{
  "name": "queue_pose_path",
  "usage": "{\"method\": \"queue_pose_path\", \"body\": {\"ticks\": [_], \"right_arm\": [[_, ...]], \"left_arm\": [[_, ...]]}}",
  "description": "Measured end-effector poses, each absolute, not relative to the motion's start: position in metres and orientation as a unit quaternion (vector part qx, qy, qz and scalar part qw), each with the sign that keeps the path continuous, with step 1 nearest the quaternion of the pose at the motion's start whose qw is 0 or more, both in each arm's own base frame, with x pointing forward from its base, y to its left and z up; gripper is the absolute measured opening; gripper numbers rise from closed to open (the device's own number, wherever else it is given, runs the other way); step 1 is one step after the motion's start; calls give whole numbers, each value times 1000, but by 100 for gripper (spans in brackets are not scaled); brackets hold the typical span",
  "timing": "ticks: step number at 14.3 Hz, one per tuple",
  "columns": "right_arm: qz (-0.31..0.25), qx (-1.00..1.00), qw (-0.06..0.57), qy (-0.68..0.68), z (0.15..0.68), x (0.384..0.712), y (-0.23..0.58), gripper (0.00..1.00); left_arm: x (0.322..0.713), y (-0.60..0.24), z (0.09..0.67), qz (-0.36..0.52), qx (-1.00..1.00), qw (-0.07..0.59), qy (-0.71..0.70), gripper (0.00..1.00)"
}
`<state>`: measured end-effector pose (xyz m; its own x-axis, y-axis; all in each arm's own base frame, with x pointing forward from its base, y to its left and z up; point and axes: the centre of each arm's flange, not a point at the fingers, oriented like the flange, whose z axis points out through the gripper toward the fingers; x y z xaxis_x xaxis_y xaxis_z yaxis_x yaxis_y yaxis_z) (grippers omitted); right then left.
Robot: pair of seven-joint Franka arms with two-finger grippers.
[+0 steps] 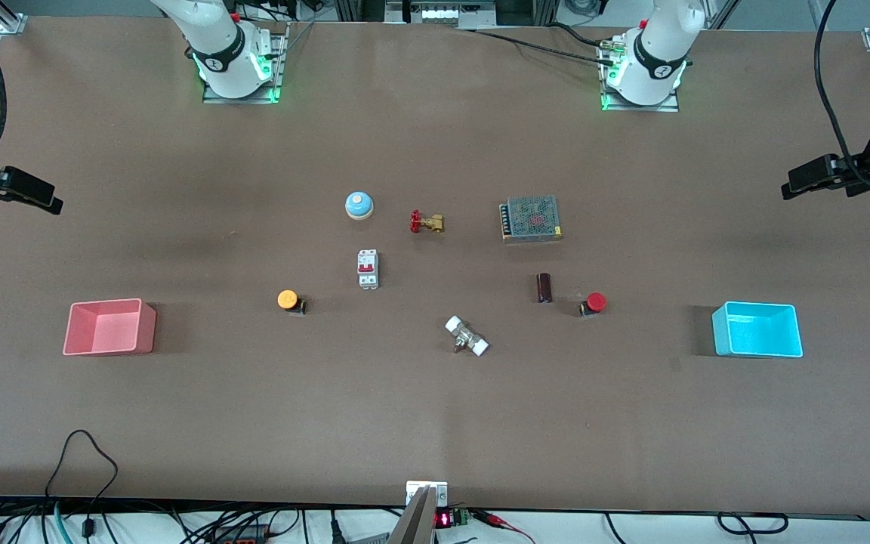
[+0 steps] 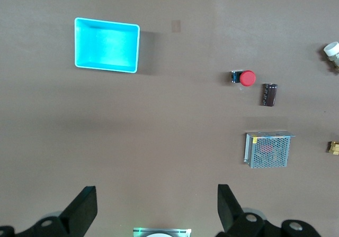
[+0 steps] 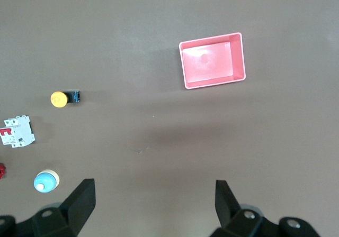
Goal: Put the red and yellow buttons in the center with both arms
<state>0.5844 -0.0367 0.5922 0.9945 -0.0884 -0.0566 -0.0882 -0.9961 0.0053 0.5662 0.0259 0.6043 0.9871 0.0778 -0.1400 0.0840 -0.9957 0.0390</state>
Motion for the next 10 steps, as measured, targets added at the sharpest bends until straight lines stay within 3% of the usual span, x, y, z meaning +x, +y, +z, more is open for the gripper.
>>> {"method": "queue_pose_path", "body": {"ticks": [10], "right_arm": [[-45, 998, 0, -34, 594, 567, -39, 100]], "left_arm": [[542, 26, 633, -60, 997, 25, 40, 100]]}}
